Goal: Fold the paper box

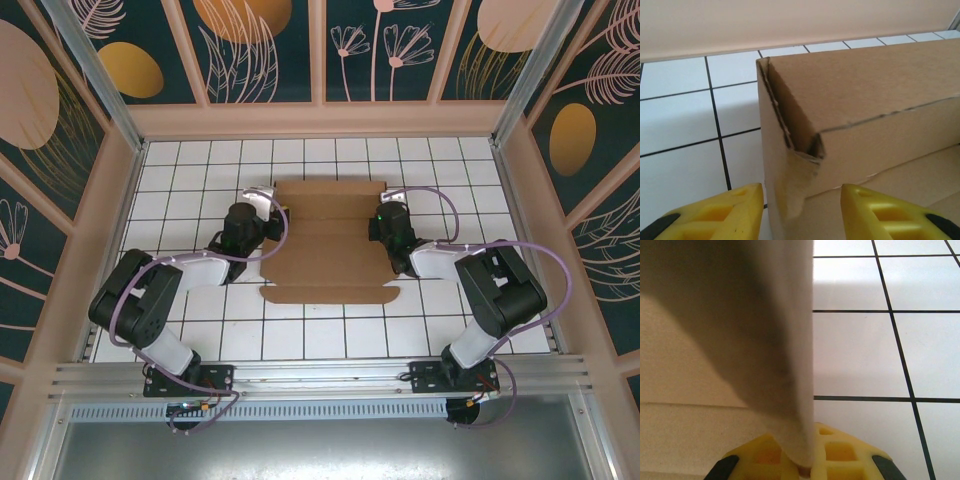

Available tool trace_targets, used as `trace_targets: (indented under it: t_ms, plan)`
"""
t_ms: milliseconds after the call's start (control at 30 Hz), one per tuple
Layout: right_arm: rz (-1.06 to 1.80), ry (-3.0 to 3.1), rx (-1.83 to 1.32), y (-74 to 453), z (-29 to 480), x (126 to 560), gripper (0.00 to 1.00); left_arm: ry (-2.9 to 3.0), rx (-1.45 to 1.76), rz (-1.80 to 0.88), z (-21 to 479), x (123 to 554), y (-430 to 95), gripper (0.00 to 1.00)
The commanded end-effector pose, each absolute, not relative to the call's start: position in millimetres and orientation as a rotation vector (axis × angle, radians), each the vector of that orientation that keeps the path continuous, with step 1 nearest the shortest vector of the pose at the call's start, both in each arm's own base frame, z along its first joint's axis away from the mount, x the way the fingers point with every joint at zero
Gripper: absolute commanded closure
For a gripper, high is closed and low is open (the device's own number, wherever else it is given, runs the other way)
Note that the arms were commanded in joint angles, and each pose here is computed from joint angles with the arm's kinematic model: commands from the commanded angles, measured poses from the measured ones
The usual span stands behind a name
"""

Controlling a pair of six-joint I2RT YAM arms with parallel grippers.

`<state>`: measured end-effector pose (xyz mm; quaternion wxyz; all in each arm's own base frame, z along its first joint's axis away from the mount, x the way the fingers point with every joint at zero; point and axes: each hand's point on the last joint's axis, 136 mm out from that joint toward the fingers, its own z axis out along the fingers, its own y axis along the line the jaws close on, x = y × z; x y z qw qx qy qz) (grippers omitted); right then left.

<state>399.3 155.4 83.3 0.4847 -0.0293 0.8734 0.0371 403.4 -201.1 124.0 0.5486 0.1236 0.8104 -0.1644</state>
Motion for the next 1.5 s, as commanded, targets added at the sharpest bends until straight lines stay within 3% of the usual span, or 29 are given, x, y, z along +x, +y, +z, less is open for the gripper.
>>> trace_targets:
  t_ms: [0, 433, 700, 900, 1100, 1467]
  plan:
    - [0.137, 2.055, -0.041, 156, 106, 405, 0.98, 1.921, 0.266, -0.375, 114, 403, -196, 0.56]
    - [0.167, 2.063, -0.047, 161, 103, 403, 0.98, 1.868, 0.171, -0.340, 100, 418, -188, 0.64]
    - [0.175, 2.072, -0.059, 165, 99, 402, 0.99, 1.854, 0.165, -0.313, 102, 433, -192, 0.81]
    - [0.162, 2.085, -0.091, 170, 94, 399, 1.00, 1.852, 0.159, -0.292, 101, 436, -190, 0.83]
    - [0.130, 2.088, -0.064, 171, 94, 399, 1.00, 1.832, 0.083, -0.172, 106, 434, -174, 1.00]
    - [0.085, 2.111, 0.002, 187, 86, 394, 1.00, 1.852, 0.027, -0.069, 90, 420, -176, 0.98]
